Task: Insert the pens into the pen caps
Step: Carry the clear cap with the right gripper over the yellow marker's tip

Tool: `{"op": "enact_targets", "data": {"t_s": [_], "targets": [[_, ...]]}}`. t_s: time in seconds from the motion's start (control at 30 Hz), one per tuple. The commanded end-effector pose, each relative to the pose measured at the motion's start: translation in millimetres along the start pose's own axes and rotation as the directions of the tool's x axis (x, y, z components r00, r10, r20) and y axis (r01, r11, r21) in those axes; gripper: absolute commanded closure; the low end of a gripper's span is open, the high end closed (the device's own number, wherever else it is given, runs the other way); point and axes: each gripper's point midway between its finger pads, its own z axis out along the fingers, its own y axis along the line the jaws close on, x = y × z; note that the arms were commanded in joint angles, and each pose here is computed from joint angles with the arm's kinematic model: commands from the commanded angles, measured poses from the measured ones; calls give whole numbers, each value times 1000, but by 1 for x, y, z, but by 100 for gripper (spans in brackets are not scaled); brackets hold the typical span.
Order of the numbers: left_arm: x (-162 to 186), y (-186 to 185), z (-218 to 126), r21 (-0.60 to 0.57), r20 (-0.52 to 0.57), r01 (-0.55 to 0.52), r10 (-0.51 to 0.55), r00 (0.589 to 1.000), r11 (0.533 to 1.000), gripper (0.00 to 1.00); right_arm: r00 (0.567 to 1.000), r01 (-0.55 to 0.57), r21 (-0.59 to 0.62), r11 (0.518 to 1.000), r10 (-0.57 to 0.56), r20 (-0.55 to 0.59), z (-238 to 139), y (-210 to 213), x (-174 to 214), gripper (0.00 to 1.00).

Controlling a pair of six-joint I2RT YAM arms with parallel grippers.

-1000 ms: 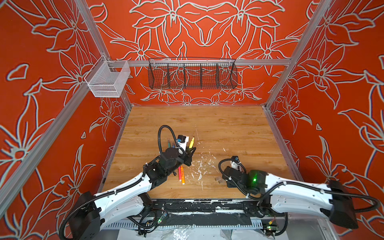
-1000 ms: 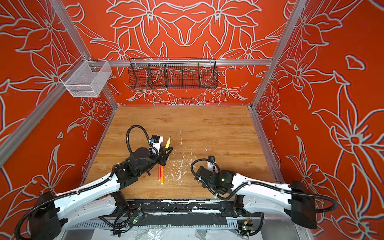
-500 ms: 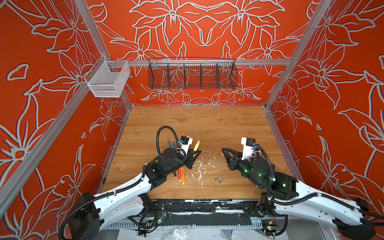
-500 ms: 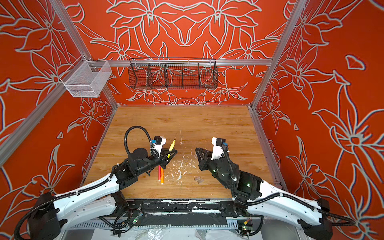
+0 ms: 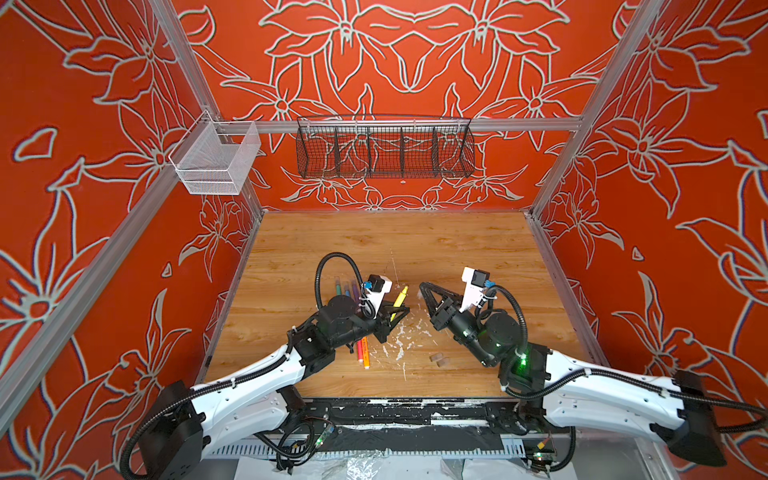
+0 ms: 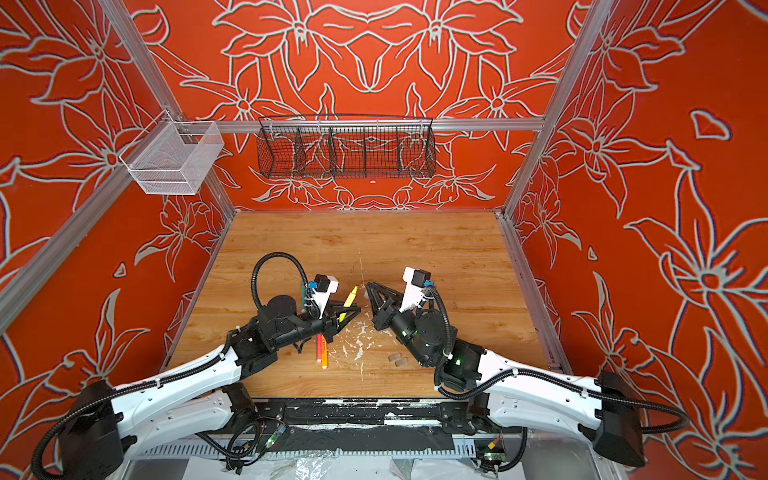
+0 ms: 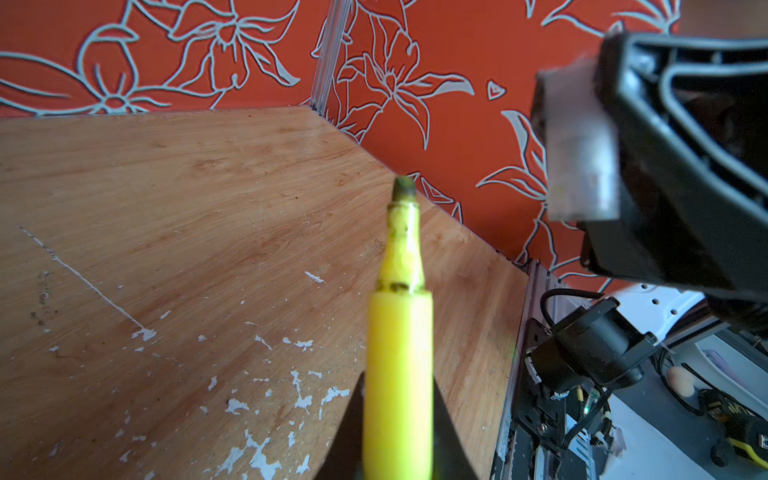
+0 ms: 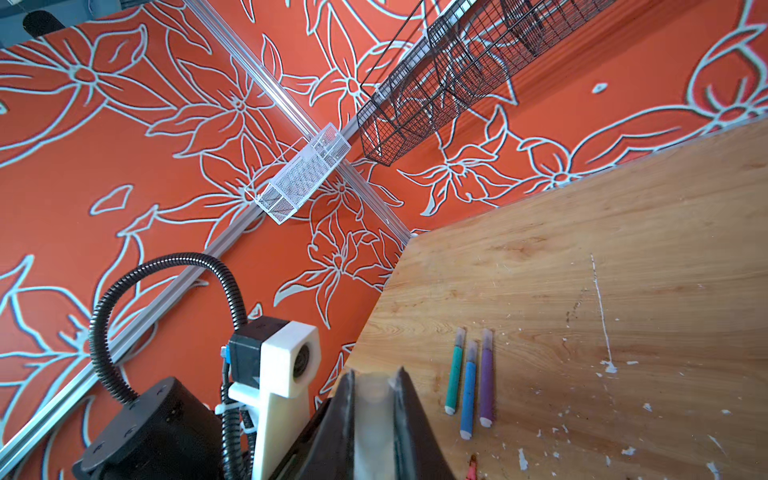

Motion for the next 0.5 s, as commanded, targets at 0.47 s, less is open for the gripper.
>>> {"op": "enact_targets", "data": {"t_s": [0.47], "targets": [[-12,-15,-4,56,42,-34,31,999,998,100,993,-23,22,1000,20,115,20,9,-21,100]]}}
